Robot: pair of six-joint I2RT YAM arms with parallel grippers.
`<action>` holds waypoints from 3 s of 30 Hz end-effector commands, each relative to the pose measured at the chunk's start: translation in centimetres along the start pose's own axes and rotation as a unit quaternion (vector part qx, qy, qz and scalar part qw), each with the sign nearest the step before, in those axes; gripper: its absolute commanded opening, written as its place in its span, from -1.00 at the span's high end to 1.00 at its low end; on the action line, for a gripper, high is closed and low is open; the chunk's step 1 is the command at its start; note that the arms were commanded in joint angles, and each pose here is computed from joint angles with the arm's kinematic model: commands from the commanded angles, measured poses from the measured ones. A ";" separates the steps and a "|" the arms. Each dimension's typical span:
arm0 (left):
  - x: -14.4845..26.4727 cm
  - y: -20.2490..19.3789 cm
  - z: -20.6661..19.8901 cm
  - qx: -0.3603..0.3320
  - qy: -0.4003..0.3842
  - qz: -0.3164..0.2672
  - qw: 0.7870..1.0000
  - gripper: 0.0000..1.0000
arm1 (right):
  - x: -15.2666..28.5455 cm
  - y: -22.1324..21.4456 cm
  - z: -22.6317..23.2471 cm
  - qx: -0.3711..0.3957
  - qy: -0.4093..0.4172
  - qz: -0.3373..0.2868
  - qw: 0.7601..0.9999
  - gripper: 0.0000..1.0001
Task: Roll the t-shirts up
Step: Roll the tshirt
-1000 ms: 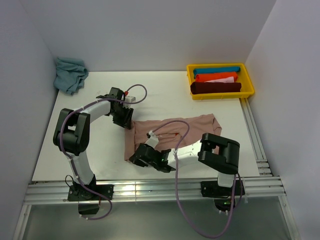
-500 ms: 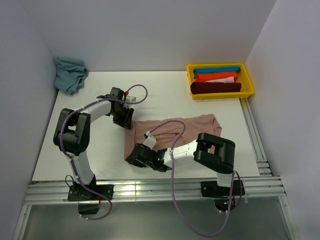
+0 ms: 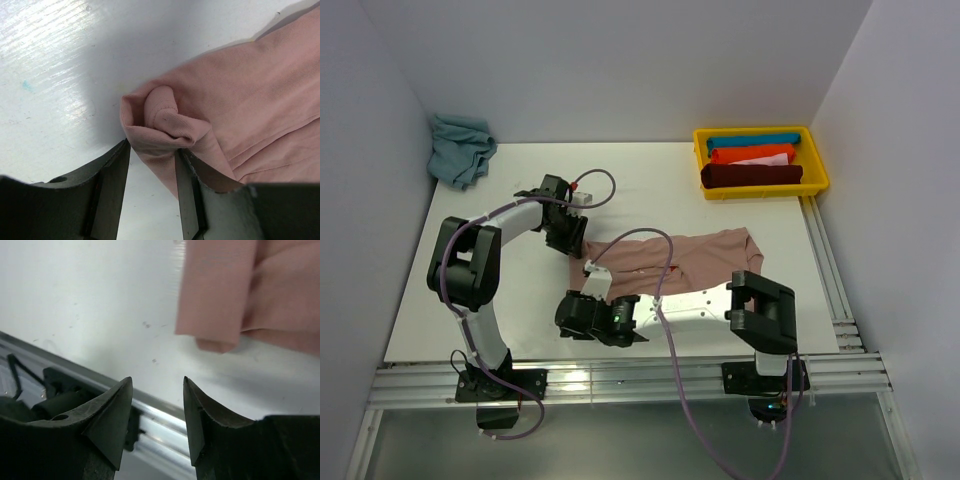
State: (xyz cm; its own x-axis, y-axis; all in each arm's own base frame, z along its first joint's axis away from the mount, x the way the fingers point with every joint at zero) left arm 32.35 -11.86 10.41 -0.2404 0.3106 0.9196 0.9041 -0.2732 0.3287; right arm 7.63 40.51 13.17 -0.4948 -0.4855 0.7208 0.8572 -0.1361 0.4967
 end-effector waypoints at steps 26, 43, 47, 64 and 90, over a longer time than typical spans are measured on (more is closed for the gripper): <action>0.8 0.6 0.0 -0.009 0.022 -0.007 1.000 0.06 | -7.4 5.8 1.7 0.141 -0.213 -0.077 0.964 -0.08; 0.8 0.6 0.1 -0.010 0.023 -0.005 1.000 0.05 | -7.0 3.1 1.8 0.176 -0.255 -0.057 0.949 -0.20; 0.8 0.7 0.0 -0.010 0.023 -0.006 1.000 0.04 | -7.2 2.2 1.1 0.170 -0.264 -0.038 0.949 -0.20; 3.3 2.9 -0.5 0.005 -0.001 -0.066 0.998 -0.24 | -7.0 0.2 -0.4 0.090 -0.138 -0.005 0.986 0.68; 1.6 1.0 2.4 0.078 -0.195 -0.057 0.976 -0.37 | -4.1 1.7 -7.5 -0.208 0.179 -0.014 0.961 0.81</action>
State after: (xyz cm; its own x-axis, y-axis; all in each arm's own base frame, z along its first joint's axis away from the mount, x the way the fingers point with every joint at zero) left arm 33.27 -8.78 12.57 -0.2233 0.6251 0.7479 0.9347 -0.0804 0.3463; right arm 12.52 35.76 7.17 -0.5260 -0.6780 0.5135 0.8503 -0.4328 0.2995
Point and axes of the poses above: each gripper's point midway between its finger pads, its own x axis back along the fingers, its own z axis along the line the jaws close on, y = z × x, the point moved 9 cm from there along x, back along the fingers, and after that the axes turned 4 degrees about x, right-handed, at the moved point
